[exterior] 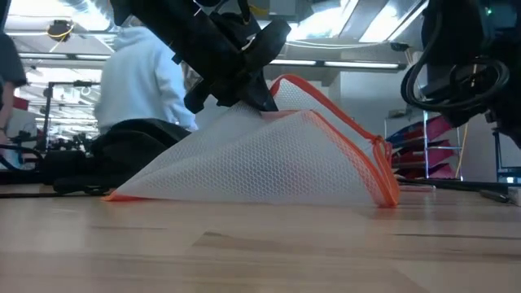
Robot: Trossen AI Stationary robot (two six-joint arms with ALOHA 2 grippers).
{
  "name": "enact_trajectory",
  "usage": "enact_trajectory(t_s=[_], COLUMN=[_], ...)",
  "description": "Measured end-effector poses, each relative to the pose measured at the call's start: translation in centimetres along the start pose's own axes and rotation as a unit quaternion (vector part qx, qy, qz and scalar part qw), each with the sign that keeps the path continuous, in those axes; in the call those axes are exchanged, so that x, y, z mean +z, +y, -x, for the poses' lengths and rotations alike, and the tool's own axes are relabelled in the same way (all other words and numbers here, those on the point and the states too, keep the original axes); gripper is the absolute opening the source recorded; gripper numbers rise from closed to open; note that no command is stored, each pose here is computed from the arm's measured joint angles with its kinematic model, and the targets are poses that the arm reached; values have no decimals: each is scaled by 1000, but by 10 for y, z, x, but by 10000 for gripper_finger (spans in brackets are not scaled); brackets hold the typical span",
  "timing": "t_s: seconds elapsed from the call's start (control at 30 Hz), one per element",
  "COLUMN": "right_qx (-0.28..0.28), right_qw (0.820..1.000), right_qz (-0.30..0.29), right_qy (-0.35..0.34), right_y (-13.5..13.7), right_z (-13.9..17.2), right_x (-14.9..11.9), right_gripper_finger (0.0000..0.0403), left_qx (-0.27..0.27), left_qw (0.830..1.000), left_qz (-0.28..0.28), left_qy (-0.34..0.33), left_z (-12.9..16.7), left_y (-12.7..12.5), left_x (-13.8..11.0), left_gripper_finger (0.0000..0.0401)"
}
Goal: Unpack backpack
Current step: Put the game card into the zipper pouch
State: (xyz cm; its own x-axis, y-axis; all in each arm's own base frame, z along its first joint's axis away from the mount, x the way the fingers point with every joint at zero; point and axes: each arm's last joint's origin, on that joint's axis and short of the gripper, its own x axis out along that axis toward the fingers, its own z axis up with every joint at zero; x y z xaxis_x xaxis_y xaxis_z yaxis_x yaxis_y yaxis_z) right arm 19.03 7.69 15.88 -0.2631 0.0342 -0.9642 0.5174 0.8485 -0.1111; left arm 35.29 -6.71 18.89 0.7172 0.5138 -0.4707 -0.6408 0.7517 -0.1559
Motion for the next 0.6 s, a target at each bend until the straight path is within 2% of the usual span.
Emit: enact_trajectory(t_s=[0.07, 0.6], right_qx=[1, 6], right_qw=[1000, 1000], right_qz=[0, -2], right_qy=[1, 8], right_y=[0, 0], right_z=[0, 0], right_x=[0, -1], right_gripper_finger=[396, 399], left_qx=[0, 0], left_qw=[1000, 1000], left_qz=[0, 0], left_qy=[0, 0], left_z=[0, 0], left_y=[0, 0], left_x=[0, 0], left_gripper_finger=[0, 0])
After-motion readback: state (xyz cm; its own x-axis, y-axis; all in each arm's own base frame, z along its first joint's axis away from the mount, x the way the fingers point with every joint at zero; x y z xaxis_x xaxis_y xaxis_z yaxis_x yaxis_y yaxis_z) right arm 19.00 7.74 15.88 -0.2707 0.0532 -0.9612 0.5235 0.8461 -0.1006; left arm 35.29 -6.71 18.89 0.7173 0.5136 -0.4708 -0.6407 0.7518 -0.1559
